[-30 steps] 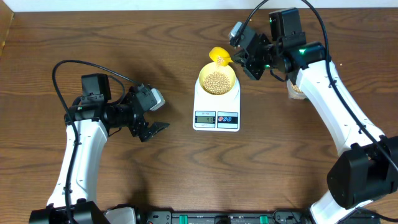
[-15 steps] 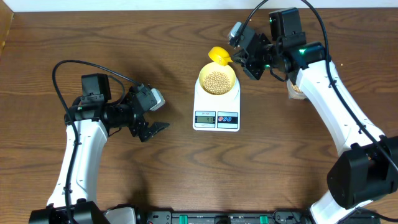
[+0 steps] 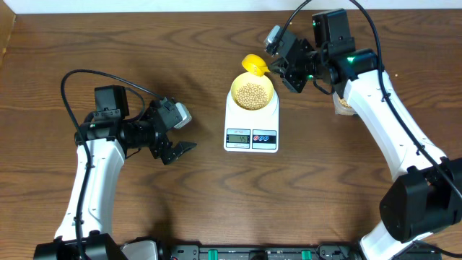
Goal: Scoop item into bowl and weigh 50g on scale
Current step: 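Move empty yellow scoop with right gripper back to the soybean tub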
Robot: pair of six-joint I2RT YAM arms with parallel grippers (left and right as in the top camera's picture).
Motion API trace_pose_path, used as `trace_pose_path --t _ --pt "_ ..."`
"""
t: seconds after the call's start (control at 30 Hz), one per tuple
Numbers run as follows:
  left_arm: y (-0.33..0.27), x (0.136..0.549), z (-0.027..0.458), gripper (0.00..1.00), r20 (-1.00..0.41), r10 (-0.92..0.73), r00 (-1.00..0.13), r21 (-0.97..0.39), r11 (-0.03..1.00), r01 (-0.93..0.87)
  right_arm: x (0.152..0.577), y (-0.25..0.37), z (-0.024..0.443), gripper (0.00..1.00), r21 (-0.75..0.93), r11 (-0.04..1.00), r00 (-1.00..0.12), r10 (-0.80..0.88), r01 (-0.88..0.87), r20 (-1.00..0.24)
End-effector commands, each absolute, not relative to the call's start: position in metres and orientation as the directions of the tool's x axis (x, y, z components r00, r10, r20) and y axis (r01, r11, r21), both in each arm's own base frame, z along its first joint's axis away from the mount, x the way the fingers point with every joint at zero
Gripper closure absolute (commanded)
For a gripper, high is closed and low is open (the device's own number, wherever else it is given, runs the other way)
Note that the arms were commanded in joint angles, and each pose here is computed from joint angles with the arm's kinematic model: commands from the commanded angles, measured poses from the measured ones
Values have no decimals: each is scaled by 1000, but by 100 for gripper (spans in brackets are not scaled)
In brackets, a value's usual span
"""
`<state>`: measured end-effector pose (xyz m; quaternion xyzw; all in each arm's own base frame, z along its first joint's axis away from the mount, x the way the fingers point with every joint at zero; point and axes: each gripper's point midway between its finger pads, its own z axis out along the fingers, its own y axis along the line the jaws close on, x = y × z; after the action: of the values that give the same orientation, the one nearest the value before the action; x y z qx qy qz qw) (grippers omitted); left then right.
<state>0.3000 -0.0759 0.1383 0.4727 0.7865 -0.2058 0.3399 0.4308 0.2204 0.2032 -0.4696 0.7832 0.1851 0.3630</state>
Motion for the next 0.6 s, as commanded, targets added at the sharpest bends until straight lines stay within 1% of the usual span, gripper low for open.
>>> trace_pose_path --t 0.0,0.37,0.5,0.57 --pt "-76 297 134 2 -728 597 -338 -24 471 882 428 224 221 99 -77 469 -249 -592 -880 -766" --pt "-76 297 134 2 -728 597 -338 -24 471 882 428 224 221 99 -81 467 -245 -594 -881 -766" --pt "-76 297 134 3 -728 597 -338 -24 471 882 430 224 222 99 -140 424 -176 -625 -895 -761" --pt "-76 297 134 2 -728 597 -338 -24 471 882 429 225 222 99 -150 414 -164 -630 -898 -759"
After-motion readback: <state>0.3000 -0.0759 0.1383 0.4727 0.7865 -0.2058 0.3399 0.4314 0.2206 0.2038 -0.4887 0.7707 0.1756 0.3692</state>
